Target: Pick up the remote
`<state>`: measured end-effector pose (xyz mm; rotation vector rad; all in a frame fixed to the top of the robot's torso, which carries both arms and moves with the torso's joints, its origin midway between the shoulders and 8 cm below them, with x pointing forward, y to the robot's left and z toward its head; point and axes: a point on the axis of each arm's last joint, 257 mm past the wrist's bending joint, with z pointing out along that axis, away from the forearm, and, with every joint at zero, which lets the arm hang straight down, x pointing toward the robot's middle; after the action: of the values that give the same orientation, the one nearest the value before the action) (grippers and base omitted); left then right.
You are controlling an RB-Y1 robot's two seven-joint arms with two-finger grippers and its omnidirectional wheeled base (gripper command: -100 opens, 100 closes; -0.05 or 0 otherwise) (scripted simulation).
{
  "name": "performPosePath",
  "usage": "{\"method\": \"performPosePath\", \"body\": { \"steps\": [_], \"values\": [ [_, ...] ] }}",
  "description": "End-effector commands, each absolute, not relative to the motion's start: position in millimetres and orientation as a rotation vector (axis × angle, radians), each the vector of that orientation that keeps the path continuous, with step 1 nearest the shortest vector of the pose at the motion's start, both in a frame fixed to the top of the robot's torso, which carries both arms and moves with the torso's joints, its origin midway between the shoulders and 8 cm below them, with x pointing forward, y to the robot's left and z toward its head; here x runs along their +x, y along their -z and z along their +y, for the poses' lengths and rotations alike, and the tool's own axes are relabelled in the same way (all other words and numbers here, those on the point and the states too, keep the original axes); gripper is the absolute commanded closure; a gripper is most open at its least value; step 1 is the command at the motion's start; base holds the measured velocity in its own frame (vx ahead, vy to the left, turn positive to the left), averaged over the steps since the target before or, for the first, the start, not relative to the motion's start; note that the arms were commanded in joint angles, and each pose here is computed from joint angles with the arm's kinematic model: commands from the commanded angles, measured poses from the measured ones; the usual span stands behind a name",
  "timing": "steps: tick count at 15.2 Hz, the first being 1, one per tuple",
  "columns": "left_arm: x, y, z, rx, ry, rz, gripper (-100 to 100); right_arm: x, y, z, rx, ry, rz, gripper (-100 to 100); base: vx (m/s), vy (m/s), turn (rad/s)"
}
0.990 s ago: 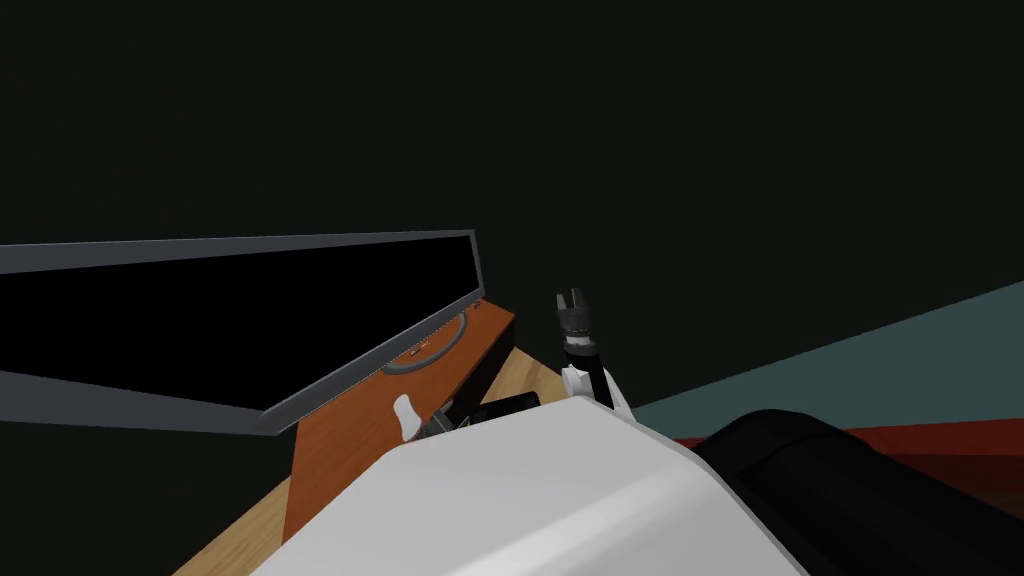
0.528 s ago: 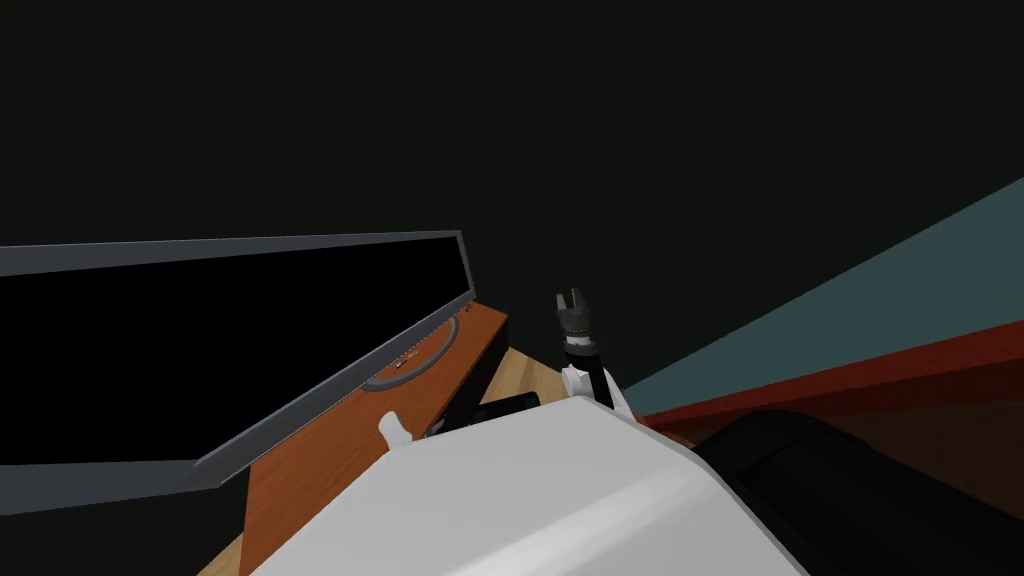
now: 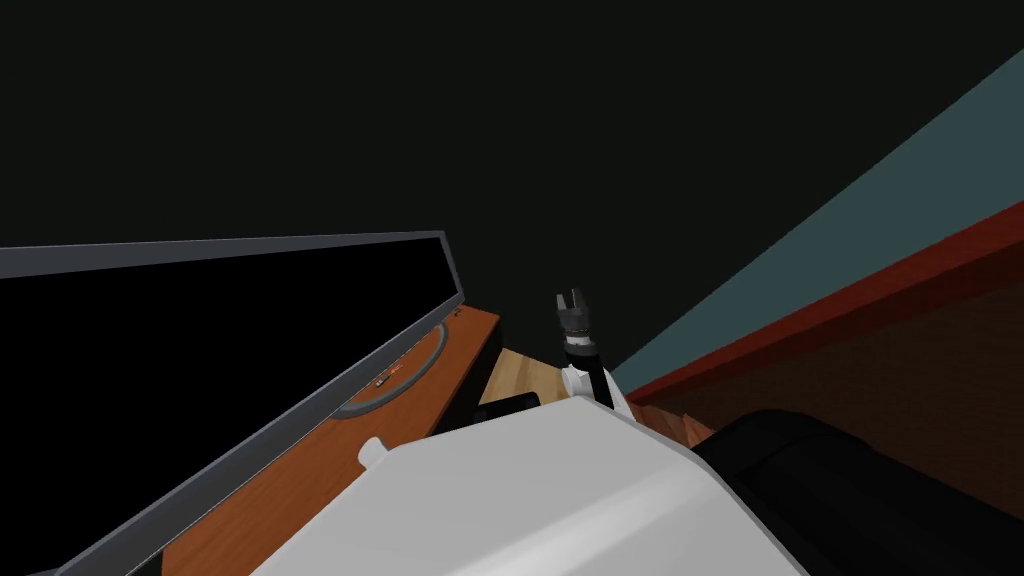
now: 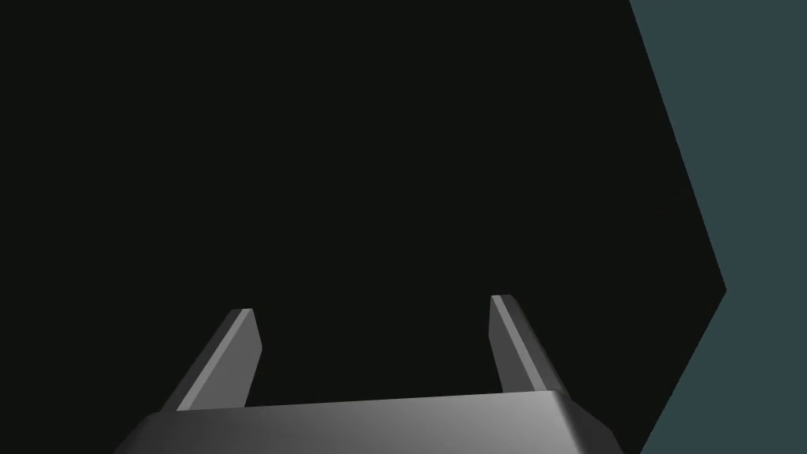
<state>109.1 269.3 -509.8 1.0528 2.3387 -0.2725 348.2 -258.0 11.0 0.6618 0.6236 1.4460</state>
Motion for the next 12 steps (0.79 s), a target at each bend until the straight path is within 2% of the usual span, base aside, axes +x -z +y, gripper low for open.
{"method": "performPosePath", "body": {
  "steps": [1, 2, 6, 12],
  "values": [
    [104, 512, 275, 1.086, 0.262, 2.339, -100, 348, -11, -258, 0.662, -1.446, 0.624, 0, 0.000, 0.000, 0.000],
    [79, 524, 295, 1.175, 0.225, 2.371, -100, 348, -11, -258, 0.662, -1.446, 0.624, 0, 0.022, 0.014, -0.299],
    [55, 534, 314, 1.272, 0.187, 2.394, -100, 348, -11, -258, 0.662, -1.446, 0.624, 0, 0.015, 0.030, -0.271],
    [31, 542, 335, 1.405, 0.142, 2.395, -100, 348, -11, -258, 0.662, -1.446, 0.624, 0, 0.015, 0.028, -0.137]
  ]
}}
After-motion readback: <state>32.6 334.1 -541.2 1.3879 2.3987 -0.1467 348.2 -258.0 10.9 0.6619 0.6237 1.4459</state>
